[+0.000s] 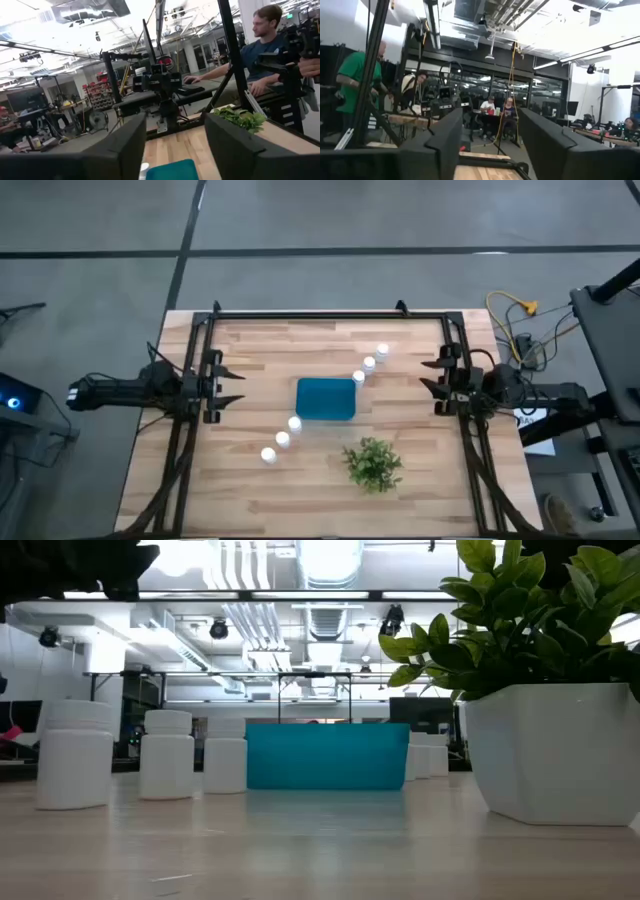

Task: Pick and place pill bottles into a basket
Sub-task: Put the white pill bottle in the blue bin

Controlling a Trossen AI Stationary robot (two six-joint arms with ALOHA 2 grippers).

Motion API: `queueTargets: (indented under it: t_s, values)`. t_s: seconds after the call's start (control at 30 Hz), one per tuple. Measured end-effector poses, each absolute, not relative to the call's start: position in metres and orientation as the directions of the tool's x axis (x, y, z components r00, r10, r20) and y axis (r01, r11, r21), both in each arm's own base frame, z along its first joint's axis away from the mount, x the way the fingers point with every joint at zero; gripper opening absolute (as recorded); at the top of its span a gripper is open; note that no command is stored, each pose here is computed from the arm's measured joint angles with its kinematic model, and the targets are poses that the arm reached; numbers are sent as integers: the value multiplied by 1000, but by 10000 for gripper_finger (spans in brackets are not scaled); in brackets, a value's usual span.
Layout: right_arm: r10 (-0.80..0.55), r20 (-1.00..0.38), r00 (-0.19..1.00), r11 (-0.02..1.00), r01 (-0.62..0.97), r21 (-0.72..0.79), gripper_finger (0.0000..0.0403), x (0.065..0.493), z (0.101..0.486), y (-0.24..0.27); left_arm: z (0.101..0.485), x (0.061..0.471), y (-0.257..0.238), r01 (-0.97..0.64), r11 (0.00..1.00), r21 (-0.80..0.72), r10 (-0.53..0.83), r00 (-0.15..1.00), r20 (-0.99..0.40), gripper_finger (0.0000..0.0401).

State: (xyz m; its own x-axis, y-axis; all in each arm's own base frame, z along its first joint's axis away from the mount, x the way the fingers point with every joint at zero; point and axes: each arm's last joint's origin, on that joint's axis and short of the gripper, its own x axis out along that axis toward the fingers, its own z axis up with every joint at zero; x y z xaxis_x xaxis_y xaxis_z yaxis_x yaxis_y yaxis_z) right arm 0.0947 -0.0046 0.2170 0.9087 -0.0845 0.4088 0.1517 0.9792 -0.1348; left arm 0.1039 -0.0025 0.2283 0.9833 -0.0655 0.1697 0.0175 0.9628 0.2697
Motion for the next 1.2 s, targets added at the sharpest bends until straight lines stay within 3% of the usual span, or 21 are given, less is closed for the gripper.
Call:
queueTargets:
  t_s: [0.33, 0.9, 1.2]
  values:
    - [-85, 360, 929, 963, 169, -208, 16, 100, 213, -5, 228, 104, -2, 17, 961, 274, -65, 983, 169, 10]
    - [-86, 331, 940, 971, 153, -183, 9, 103, 210, -5, 227, 105, -3, 48, 966, 253, -90, 984, 155, 3]
    - [-127, 313, 941, 974, 178, -139, 30, 104, 209, -6, 225, 106, -4, 71, 966, 250, -108, 985, 135, 50]
